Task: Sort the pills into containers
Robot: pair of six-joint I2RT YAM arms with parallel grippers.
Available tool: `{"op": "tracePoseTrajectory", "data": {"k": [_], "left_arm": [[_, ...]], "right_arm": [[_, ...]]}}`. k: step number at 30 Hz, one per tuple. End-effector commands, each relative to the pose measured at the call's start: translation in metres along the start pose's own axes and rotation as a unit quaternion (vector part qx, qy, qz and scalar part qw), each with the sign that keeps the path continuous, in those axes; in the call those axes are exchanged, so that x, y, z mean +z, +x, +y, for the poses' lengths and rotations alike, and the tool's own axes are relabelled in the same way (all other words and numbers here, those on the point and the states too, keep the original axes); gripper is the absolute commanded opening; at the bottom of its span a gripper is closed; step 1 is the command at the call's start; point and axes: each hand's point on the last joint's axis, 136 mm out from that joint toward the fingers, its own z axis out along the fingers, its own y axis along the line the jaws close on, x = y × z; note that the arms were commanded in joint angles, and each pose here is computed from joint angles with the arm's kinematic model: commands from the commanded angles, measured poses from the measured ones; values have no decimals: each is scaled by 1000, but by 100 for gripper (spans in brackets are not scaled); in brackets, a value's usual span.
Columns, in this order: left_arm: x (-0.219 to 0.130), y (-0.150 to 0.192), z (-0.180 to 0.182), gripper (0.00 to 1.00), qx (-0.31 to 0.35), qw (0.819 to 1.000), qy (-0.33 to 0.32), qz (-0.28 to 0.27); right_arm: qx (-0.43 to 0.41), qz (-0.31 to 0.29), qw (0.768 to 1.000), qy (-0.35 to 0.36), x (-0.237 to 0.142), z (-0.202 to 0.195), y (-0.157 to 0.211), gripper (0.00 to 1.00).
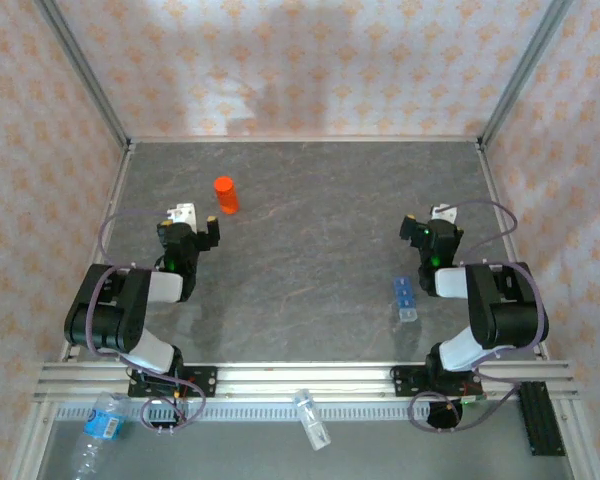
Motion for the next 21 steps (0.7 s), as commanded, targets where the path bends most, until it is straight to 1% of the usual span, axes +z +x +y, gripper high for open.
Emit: {"op": "tracePoseTrajectory", "data": {"k": [1, 10, 21], "left_arm": [[2, -5, 1, 100, -2, 1000, 1, -4], [2, -5, 0, 100, -3, 1000, 2, -4], [2, -6, 5, 100, -6, 1000, -11, -5]], "right_arm": [[8, -11, 1000, 0, -1, -1, -8, 99], [9, -10, 1000, 0, 0, 0, -8, 99], [8, -8, 1000, -1, 1, 0, -8, 99]]}}
